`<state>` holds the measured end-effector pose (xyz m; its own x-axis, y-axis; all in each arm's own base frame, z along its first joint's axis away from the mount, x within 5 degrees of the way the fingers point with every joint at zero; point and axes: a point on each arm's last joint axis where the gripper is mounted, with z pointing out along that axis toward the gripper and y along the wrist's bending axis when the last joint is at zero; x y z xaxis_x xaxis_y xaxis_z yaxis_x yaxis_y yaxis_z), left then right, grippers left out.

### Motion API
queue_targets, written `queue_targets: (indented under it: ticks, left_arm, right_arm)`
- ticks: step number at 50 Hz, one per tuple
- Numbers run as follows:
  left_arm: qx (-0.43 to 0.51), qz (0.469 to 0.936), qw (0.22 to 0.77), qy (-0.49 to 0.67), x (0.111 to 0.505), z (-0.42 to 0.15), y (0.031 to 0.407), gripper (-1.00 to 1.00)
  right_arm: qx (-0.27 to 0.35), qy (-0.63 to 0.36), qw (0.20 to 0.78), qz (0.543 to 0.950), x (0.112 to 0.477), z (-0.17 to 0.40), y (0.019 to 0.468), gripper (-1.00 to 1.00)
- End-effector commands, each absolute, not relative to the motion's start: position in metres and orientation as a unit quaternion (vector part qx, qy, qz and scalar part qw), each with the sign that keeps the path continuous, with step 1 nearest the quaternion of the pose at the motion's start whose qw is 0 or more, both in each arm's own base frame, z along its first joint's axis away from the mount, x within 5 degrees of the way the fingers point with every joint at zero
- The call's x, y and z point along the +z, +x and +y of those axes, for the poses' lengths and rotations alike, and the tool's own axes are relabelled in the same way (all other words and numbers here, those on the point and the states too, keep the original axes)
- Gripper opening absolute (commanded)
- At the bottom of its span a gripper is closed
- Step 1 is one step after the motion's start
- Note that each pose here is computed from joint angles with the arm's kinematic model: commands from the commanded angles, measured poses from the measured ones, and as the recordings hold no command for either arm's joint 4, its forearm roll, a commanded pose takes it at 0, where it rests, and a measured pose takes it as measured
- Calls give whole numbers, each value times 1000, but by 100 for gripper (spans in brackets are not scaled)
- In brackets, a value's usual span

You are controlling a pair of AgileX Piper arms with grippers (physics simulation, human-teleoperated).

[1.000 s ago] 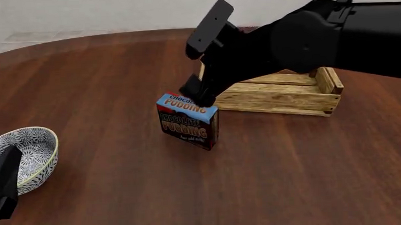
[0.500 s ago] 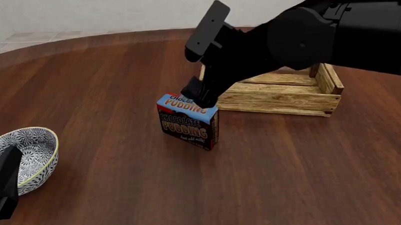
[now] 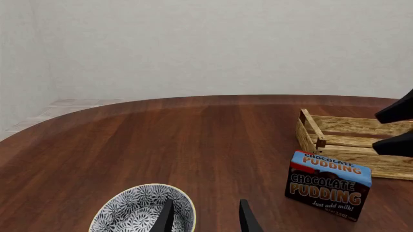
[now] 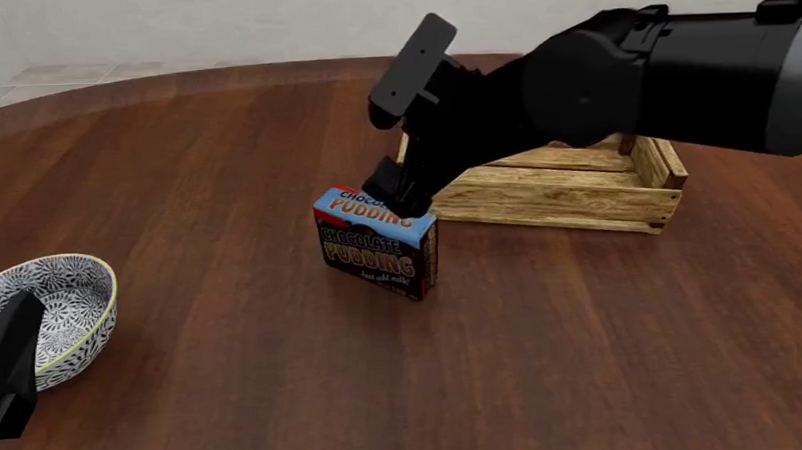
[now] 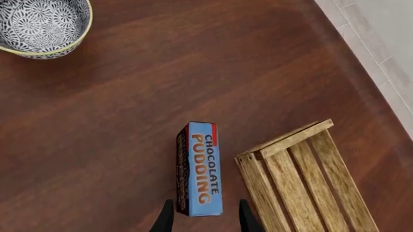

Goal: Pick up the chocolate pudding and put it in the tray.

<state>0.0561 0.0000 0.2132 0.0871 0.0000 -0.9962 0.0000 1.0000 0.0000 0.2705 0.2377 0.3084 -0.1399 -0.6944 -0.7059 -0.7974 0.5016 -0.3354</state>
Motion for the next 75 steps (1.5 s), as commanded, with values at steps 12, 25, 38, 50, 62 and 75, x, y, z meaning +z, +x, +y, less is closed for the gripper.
queue_targets:
  ticks: [12, 25, 38, 50, 62, 75]
  left_arm:
    - [0, 676, 737, 0, 213, 0, 56, 100]
    - [0, 676, 737, 0, 213, 0, 56, 100]
    - [0, 676, 737, 0, 213, 0, 56, 100]
    - [0, 676, 737, 0, 213, 0, 56, 100]
    - [0, 676, 737, 0, 213, 0, 56, 100]
    - [0, 676, 737, 0, 213, 0, 56, 100]
  right_arm:
    - [58, -481, 426, 764, 299, 238, 284, 100]
    - [62, -470, 424, 772, 289, 241, 290, 100]
    - [65, -466, 422, 775, 282, 243, 292, 100]
    - [66, -463, 420, 778, 276, 244, 295, 100]
    - [67, -460, 418, 781, 273, 245, 295, 100]
    - [67, -454, 415, 786, 267, 244, 299, 100]
